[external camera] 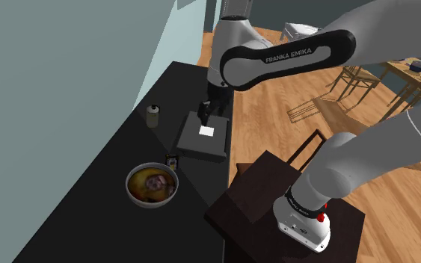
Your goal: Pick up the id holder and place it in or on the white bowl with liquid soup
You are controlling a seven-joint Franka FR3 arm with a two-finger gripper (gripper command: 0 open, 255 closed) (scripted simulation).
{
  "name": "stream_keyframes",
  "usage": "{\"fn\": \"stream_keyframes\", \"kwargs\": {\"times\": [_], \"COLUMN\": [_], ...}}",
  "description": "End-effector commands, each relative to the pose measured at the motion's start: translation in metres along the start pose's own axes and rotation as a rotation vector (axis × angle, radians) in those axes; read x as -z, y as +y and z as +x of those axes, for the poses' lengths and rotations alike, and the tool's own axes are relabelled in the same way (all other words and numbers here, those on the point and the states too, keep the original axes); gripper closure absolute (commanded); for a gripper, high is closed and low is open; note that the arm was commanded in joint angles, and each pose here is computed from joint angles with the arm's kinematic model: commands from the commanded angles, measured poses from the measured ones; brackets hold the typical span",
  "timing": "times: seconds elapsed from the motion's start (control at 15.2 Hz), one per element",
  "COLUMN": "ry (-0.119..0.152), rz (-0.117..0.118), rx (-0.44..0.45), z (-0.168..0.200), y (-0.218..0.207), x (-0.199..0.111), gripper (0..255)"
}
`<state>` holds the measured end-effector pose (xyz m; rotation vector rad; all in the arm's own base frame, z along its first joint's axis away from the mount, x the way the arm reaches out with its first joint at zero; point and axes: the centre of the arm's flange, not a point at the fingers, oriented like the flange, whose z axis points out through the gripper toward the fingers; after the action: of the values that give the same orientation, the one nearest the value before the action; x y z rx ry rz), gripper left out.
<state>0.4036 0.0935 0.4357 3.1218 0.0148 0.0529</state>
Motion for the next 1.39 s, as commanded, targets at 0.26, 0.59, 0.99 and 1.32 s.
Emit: {"fn": "stream_keyframes", "kwargs": {"times": [0.26, 0.59, 0.99, 1.32], "ry": [-0.007, -0.015, -0.024, -0.031], "rz": [-0.019, -0.036, -0.056, -0.073], "rx": [-0.075, -0.136, -0.210, -0.271], "z": [0.044, 0.080, 0.124, 0.161], "y": [-0.027, -0.048, -0.069, -0.083], "x": [-0.063, -0.116, -0.181, -0.236], "gripper": [0, 0, 0, 0]}}
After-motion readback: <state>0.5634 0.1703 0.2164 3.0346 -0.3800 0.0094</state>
